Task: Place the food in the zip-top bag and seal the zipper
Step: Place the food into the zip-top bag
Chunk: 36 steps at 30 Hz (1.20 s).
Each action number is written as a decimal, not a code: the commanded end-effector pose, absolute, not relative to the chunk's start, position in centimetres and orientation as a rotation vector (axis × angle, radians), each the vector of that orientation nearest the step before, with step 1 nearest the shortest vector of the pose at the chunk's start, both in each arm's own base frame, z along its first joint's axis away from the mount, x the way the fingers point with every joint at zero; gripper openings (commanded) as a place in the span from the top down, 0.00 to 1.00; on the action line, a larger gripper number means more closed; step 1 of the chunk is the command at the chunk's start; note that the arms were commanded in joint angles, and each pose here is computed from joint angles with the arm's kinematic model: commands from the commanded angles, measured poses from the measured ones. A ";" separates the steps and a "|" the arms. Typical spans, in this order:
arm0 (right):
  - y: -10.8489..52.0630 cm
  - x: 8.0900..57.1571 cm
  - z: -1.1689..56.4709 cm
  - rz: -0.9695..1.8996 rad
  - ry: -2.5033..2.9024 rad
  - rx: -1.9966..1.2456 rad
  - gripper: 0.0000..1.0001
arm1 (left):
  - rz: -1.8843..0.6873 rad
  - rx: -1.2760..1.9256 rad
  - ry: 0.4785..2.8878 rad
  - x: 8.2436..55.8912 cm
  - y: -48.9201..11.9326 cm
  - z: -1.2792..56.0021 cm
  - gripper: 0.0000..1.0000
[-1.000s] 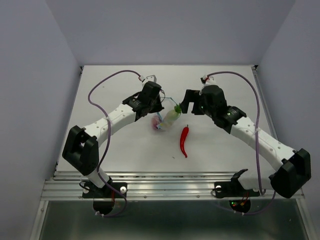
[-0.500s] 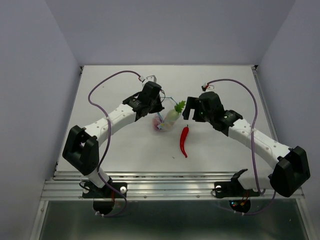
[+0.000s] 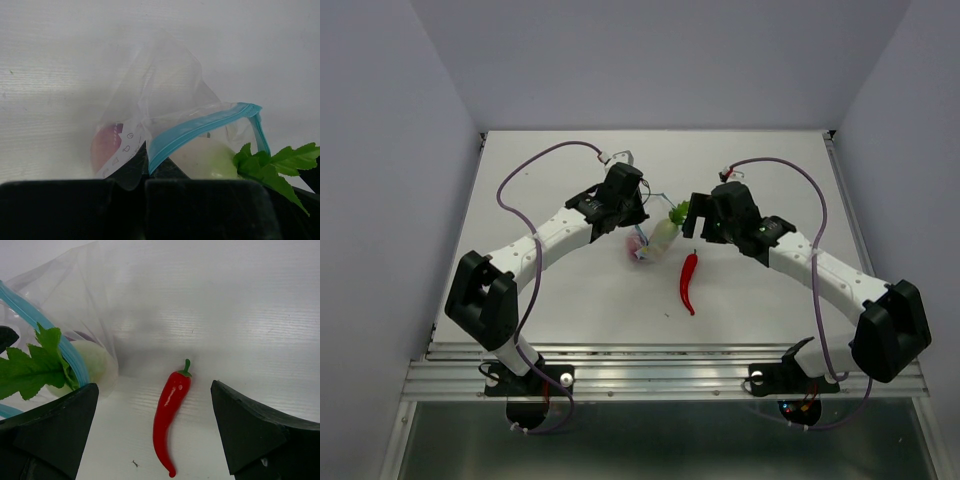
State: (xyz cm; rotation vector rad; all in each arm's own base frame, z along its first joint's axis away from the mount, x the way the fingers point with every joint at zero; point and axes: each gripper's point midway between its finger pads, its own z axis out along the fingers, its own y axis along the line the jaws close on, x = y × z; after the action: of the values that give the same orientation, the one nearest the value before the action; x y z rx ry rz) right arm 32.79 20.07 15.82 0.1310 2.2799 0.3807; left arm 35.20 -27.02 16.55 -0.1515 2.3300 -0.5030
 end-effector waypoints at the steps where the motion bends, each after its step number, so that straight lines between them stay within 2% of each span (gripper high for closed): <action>1: 21.3 33.6 19.6 0.482 2.178 0.133 0.00 | -0.543 -0.162 2.275 35.8 -27.3 18.3 1.00; 18: 20.9 35.9 22.5 0.396 2.111 0.139 0.00 | -0.552 -0.151 2.285 35.6 -27.5 17.8 1.00; 33: 23.7 37.4 17.1 0.395 2.266 0.049 0.00 | -0.588 -0.127 2.293 35.4 -28.2 17.5 1.00; 34: 24.0 37.7 16.8 0.397 2.272 0.046 0.02 | -0.591 -0.126 2.294 35.4 -28.2 17.4 1.00; 35: 24.0 37.8 16.8 0.395 2.273 0.048 0.08 | -0.591 -0.123 2.296 35.4 -28.2 17.4 1.00; 36: 24.0 37.9 16.8 0.389 2.271 0.051 0.28 | -0.591 -0.122 2.298 35.3 -28.2 17.3 1.00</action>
State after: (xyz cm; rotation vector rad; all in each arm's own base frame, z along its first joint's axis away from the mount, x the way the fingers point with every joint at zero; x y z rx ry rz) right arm 36.73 22.83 14.20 0.0577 2.3321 0.3380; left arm 35.16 -27.78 16.83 -0.1343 2.3245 -0.5543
